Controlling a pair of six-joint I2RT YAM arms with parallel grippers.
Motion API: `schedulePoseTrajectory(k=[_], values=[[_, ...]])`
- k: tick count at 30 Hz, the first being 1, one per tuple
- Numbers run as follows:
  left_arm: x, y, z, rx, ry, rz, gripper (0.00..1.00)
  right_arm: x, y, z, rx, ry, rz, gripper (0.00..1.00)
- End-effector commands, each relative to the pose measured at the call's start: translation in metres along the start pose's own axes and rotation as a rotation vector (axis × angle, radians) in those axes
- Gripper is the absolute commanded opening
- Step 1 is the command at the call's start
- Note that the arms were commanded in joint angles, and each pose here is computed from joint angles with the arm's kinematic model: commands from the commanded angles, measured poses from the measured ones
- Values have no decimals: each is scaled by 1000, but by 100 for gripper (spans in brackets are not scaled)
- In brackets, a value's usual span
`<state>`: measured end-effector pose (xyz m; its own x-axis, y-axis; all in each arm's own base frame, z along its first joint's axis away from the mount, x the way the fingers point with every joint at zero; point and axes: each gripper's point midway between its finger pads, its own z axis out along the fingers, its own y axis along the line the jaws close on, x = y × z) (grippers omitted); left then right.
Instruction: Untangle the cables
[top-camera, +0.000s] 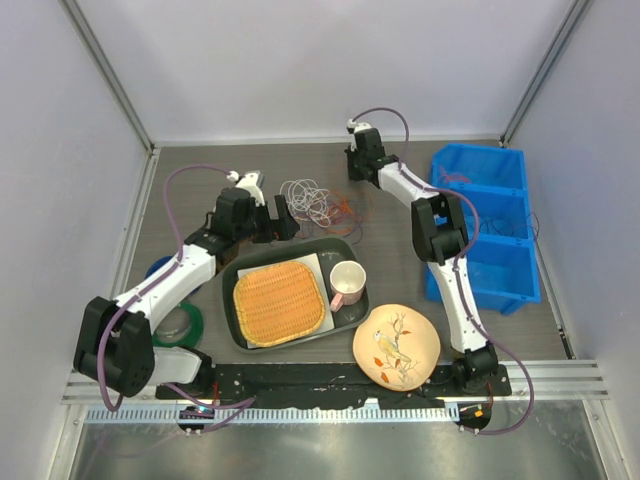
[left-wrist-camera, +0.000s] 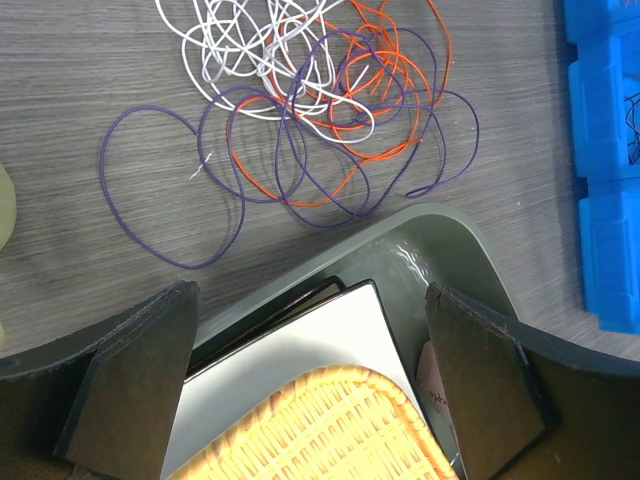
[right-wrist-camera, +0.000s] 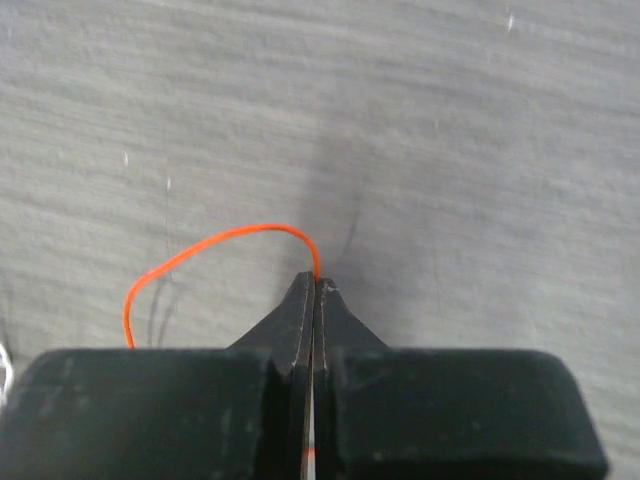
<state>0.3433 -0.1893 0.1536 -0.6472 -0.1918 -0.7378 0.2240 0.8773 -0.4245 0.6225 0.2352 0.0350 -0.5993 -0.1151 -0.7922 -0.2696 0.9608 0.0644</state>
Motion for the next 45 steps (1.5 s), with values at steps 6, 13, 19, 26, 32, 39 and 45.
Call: schedulePoseTrajectory(k=[6, 13, 19, 26, 32, 39, 45], values=[[-16, -28, -12, 123, -26, 28, 100, -160, 10, -176, 29, -429, -5, 1], [-17, -30, -17, 137, -33, 32, 100, -239, 5, -323, 104, -743, 17, 1], [-19, -31, -23, 140, -48, 36, 100, -286, -38, -431, 328, -914, 109, 1], [-20, -34, -28, 157, -57, 46, 100, -309, -84, -524, 545, -1008, 226, 1], [-18, -53, -35, 280, -59, 119, 100, -318, -52, -546, 298, -1023, 158, 1], [2, -125, -28, 403, -24, 372, 100, -261, 16, -509, -122, -879, 132, 1], [-14, -167, 27, 355, -132, 354, 100, -227, 29, -519, -222, -926, 93, 1]])
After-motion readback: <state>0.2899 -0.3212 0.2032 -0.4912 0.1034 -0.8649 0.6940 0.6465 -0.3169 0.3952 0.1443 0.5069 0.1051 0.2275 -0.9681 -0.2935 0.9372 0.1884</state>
